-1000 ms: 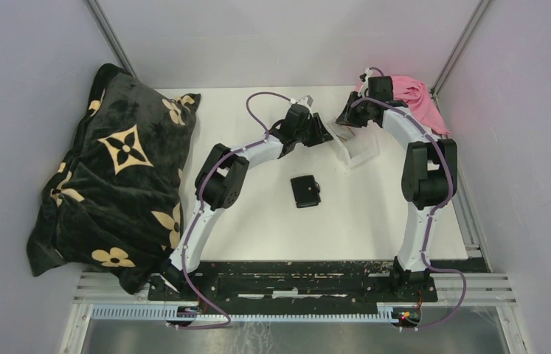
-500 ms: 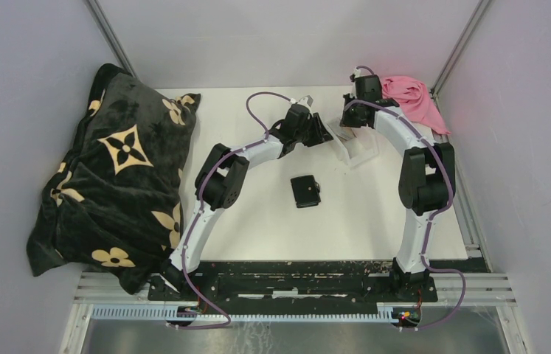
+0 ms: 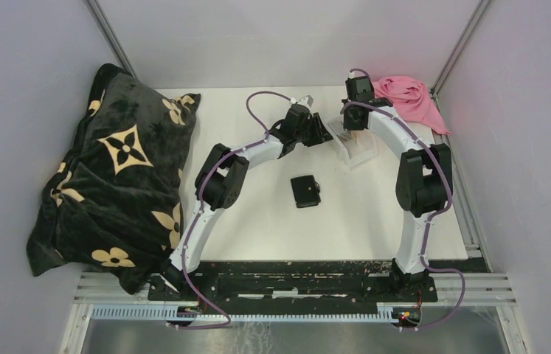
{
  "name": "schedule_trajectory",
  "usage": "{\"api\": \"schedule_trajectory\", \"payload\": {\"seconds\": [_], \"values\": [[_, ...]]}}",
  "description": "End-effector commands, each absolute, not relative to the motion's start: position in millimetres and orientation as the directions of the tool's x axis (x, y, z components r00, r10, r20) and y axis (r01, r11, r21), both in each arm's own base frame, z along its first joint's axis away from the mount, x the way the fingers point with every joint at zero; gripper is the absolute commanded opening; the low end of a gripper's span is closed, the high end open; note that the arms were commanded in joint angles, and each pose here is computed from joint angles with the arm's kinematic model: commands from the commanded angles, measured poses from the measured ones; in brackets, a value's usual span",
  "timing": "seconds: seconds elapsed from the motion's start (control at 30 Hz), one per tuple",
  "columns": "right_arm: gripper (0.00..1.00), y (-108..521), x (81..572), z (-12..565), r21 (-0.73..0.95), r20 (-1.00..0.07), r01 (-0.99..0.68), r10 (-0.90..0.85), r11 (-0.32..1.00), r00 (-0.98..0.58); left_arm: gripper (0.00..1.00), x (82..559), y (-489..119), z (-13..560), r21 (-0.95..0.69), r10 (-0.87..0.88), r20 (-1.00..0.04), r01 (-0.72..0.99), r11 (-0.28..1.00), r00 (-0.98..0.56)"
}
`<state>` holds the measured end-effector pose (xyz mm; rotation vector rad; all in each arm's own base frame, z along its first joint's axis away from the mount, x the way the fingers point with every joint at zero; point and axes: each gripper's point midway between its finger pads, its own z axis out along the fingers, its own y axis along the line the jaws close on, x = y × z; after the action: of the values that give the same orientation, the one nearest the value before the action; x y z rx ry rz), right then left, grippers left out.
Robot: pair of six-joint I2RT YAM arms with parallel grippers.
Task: Put the credit cards into the card holder
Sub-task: Pick up the credit card from the storage box.
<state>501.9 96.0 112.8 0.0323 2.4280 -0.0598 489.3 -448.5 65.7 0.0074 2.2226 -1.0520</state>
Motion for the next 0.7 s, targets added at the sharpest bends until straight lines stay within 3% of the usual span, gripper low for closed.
{"api": "schedule_trajectory", "payload": {"seconds": [0.0, 0.67], "values": [[0.01, 84, 512, 156, -0.099, -0.726, 0.087, -0.012, 0.991, -0.688, 0.38, 499, -451, 104, -0.656, -0.264, -0.654, 0.357, 0.665, -0.709], [0.01, 84, 506, 169, -0.111, -0.735, 0.086, -0.023, 0.990, -0.678, 0.41, 537, -443, 119, -0.616, -0.244, -0.699, 0.393, 0.682, -0.672]]}}
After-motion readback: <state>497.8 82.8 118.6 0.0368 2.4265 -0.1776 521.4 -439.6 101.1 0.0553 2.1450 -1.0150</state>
